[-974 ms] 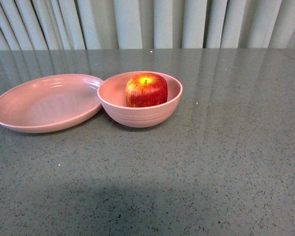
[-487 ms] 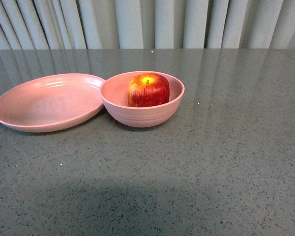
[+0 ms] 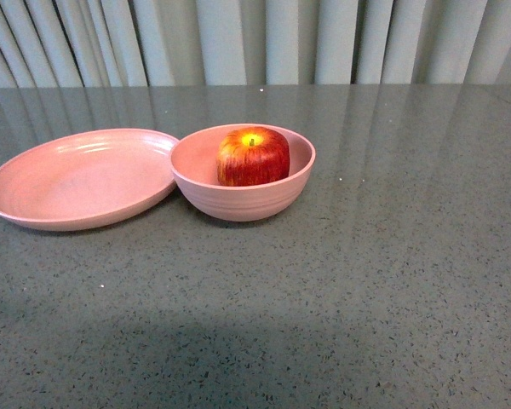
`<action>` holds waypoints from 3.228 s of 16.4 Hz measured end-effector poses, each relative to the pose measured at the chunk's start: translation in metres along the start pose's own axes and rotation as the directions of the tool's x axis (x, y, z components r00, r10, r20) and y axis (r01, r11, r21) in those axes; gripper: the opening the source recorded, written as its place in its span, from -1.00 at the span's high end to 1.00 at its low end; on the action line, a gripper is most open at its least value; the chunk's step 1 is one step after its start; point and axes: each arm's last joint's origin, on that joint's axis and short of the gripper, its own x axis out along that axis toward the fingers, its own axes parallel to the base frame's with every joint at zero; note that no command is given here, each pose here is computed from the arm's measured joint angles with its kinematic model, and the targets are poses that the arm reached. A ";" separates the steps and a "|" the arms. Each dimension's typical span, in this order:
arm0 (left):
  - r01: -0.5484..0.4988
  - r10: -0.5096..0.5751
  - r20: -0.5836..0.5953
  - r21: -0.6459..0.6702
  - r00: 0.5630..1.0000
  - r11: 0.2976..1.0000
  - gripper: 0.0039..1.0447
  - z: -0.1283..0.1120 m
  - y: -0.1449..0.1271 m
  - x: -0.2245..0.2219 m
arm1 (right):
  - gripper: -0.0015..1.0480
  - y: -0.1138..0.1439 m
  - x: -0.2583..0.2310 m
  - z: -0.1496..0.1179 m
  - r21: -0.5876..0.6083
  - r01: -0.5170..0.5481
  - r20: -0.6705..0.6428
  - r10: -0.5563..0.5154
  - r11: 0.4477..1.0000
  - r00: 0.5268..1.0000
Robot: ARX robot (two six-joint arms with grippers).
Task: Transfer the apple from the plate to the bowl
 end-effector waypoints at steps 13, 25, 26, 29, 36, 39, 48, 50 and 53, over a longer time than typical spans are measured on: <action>-0.002 0.002 0.016 0.000 1.000 1.000 0.98 -0.031 0.019 -0.042 | -0.87 0.000 0.000 0.000 0.000 0.000 0.000 0.000 1.000 1.000; -0.002 0.002 0.021 0.000 1.000 1.000 0.98 -0.035 0.019 -0.058 | -0.87 0.000 0.000 0.000 0.000 0.000 0.000 0.000 1.000 1.000; -0.002 0.002 0.002 0.000 1.000 1.000 0.98 -0.037 0.019 -0.062 | -0.87 0.000 0.000 0.000 0.000 0.000 0.000 0.000 1.000 1.000; -0.003 0.003 -0.006 0.000 1.000 1.000 0.98 -0.040 0.019 -0.069 | -0.87 0.000 0.000 0.000 0.000 0.000 0.000 0.000 1.000 1.000; -0.002 0.002 0.008 0.003 1.000 1.000 0.98 -0.039 0.019 -0.069 | -0.87 0.000 0.000 0.000 0.000 0.000 0.000 0.000 1.000 1.000; -0.002 0.002 0.008 0.003 1.000 1.000 0.28 -0.039 0.019 -0.069 | -0.87 0.000 0.000 0.000 0.000 0.000 0.000 0.000 1.000 1.000; -0.002 0.002 0.008 0.003 1.000 1.000 -0.88 -0.039 0.019 -0.069 | -0.87 0.000 0.000 0.000 0.000 0.000 0.000 0.000 1.000 1.000; -0.002 0.002 0.008 0.003 1.000 1.000 -0.88 -0.039 0.019 -0.069 | -0.87 0.000 0.000 0.000 0.000 0.000 0.000 0.000 1.000 1.000; -0.002 0.002 0.008 0.003 1.000 1.000 -0.88 -0.039 0.019 -0.069 | -0.87 0.000 0.000 0.000 0.000 0.000 0.000 0.000 1.000 1.000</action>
